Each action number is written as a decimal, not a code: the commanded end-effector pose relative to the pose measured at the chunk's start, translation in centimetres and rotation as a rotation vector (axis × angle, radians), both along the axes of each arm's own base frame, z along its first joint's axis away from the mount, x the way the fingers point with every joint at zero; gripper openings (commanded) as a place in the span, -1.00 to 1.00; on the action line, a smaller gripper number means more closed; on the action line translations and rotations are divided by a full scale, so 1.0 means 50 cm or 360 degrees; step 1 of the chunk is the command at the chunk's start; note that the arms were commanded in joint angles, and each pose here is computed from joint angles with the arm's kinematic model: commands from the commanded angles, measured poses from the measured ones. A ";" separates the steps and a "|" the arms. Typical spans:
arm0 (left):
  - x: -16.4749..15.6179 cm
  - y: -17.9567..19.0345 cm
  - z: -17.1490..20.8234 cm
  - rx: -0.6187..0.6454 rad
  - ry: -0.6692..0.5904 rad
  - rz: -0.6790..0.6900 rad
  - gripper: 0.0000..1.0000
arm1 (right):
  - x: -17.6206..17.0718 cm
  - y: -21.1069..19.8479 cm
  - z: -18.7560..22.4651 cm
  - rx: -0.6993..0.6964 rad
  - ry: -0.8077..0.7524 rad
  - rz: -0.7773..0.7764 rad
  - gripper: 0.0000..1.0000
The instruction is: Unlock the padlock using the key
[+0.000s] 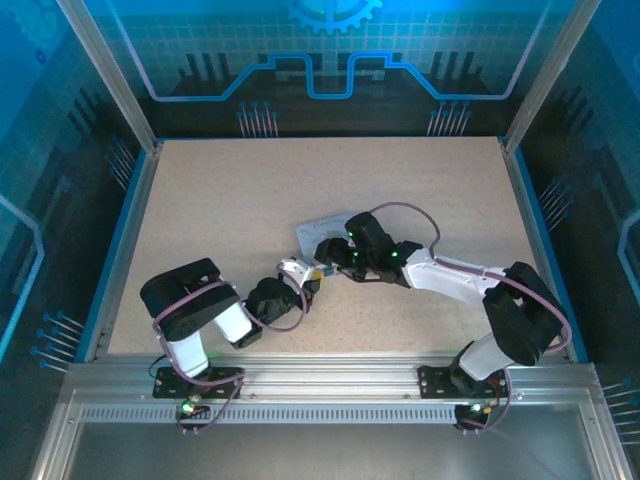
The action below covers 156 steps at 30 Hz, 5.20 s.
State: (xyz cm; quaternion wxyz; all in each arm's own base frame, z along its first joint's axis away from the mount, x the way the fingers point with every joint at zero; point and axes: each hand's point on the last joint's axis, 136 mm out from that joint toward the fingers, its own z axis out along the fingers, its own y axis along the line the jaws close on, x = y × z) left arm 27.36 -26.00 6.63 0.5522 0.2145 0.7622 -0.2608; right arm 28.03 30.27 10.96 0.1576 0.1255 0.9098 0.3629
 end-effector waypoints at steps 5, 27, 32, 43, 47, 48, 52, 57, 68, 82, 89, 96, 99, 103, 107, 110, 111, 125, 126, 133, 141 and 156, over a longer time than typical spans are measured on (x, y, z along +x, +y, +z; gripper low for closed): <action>0.000 0.000 0.017 -0.0189 0.0136 -0.0017 -1.00 | -0.012 -0.065 -0.040 -0.0137 0.0032 -0.0172 0.16; -0.007 -0.019 0.000 -0.0363 0.0325 -0.0036 -1.00 | -0.024 -0.025 -0.130 -0.0075 0.0254 -0.0201 -0.13; -0.005 -0.018 0.001 -0.0390 0.0346 -0.0014 -1.00 | -0.026 -0.013 -0.146 -0.0066 0.0283 -0.0268 -0.14; 0.009 -0.012 0.004 -0.0618 0.0525 0.0127 -1.00 | -0.024 0.000 -0.147 -0.0069 0.0263 -0.0339 -0.47; 0.008 -0.017 0.011 -0.0669 0.0555 0.0128 -1.00 | -0.024 -0.002 -0.149 -0.0080 0.0255 -0.0349 -0.63; 0.008 -0.019 0.012 -0.0672 0.0557 0.0124 -1.00 | -0.023 -0.002 -0.148 -0.0081 0.0252 -0.0352 -0.65; -0.002 -0.029 0.014 -0.0666 0.0553 0.0104 -1.00 | -0.020 -0.005 -0.142 -0.0120 0.0224 -0.0332 -0.71; -0.001 -0.030 0.012 -0.0656 0.0542 0.0112 -1.00 | -0.026 -0.014 -0.136 -0.0239 0.0211 -0.0265 -0.16; 0.000 -0.034 0.010 -0.0617 0.0511 0.0095 -1.00 | -0.036 -0.024 -0.112 -0.0724 0.0107 0.0032 -0.23; -0.004 -0.039 0.008 -0.0587 0.0493 0.0075 -1.00 | -0.019 -0.034 -0.106 -0.1161 -0.0001 0.0167 -0.26; -0.006 -0.044 0.009 -0.0573 0.0476 0.0063 -1.00 | -0.013 -0.029 -0.118 -0.1334 0.0006 0.0245 -0.22; -0.004 -0.046 0.007 -0.0554 0.0460 0.0067 -1.00 | -0.016 -0.014 -0.129 -0.1446 0.0021 0.0331 -0.27; -0.004 -0.045 0.004 -0.0545 0.0457 0.0073 -1.00 | -0.015 -0.015 -0.126 -0.1482 0.0015 0.0341 -0.40; -0.002 -0.045 0.004 -0.0540 0.0451 0.0075 -1.00 | -0.014 -0.022 -0.127 -0.1526 0.0019 0.0339 -0.58; -0.001 -0.049 0.006 -0.0543 0.0448 0.0070 -1.00 | -0.014 -0.022 -0.130 -0.1549 0.0020 0.0338 -0.75; 0.001 -0.051 0.010 -0.0549 0.0440 0.0066 -1.00 | -0.016 -0.020 -0.131 -0.1548 0.0024 0.0339 -0.84; 0.001 -0.051 0.010 -0.0549 0.0439 0.0066 -1.00 | -0.015 -0.020 -0.131 -0.1549 0.0024 0.0340 -0.88; -0.008 -0.033 0.011 -0.0505 0.0402 0.0077 -0.38 | -0.006 0.003 -0.117 -0.1505 -0.0088 0.0457 -1.00; -0.011 -0.029 0.010 -0.0501 0.0402 0.0079 -0.37 | -0.005 0.006 -0.114 -0.1500 -0.0108 0.0483 -1.00; -0.027 0.003 -0.006 -0.0516 0.0492 0.0092 -0.37 | 0.000 0.019 -0.098 -0.1504 -0.0239 0.0699 -1.00; -0.022 0.040 -0.007 -0.0558 0.0546 0.0102 -0.33 | 0.005 0.028 -0.069 -0.1435 -0.0393 0.0930 -1.00; 0.079 0.140 -0.018 -0.0708 0.0772 0.0314 -0.34 | 0.006 0.074 -0.060 -0.1377 -0.0783 0.1708 -1.00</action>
